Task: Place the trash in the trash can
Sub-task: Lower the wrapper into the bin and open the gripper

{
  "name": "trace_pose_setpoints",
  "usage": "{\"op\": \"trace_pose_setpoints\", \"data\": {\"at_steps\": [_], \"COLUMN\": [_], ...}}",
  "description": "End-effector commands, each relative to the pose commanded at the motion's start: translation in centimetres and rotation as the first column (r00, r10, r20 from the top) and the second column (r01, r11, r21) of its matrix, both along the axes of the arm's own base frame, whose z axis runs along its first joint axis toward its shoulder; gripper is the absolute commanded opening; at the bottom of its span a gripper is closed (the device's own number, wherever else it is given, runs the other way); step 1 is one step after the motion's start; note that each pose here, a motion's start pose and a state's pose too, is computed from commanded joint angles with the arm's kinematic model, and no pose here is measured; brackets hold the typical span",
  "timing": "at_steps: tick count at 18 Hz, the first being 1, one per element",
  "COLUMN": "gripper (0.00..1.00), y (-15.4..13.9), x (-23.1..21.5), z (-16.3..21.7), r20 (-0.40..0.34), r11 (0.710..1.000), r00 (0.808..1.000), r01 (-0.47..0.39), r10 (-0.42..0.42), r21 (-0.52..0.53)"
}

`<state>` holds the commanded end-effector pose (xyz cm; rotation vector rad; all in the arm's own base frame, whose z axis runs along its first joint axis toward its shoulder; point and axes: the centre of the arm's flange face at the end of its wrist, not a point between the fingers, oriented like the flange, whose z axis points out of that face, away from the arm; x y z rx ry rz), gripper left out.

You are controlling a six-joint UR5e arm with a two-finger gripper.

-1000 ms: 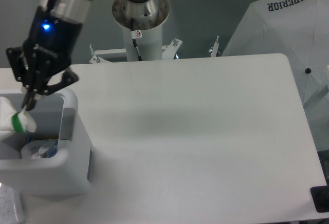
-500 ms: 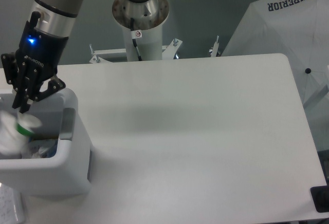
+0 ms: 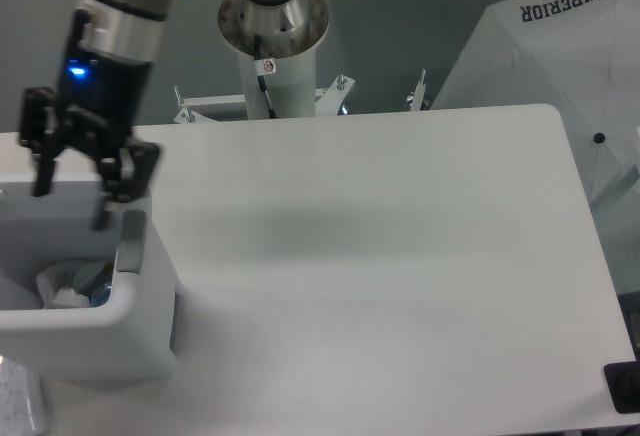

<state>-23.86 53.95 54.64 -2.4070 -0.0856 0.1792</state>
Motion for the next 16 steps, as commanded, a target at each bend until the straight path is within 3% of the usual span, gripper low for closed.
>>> {"op": "trace_pose_setpoints", "data": {"at_steps": [4,7,9,12,16], "gripper": [1.00,1.00,1.00,1.00,1.00], "y": [-2.9,-5.1,-6.0,-7.5,-9.0], "x": [-5.7,-9.1,-10.4,-11.4,-11.8], "z": [-0.9,-1.2,-1.7,-2.7,-3.2], "r20": [-0.008,-0.073,-0.148,-0.254,-0.276], "r11": [0.992,0.976,0.980,0.964,0.931], "r00": [0.993,0.977,0.980,0.966,0.959], "r01": [-0.121,-0.204,-0.154,-0.117,-0.040], "r10": [0.121,0.198,0.135,0.055,-0.066], "r21": [-0.030,-0.078,-0.126,-0.239,-0.363]}}
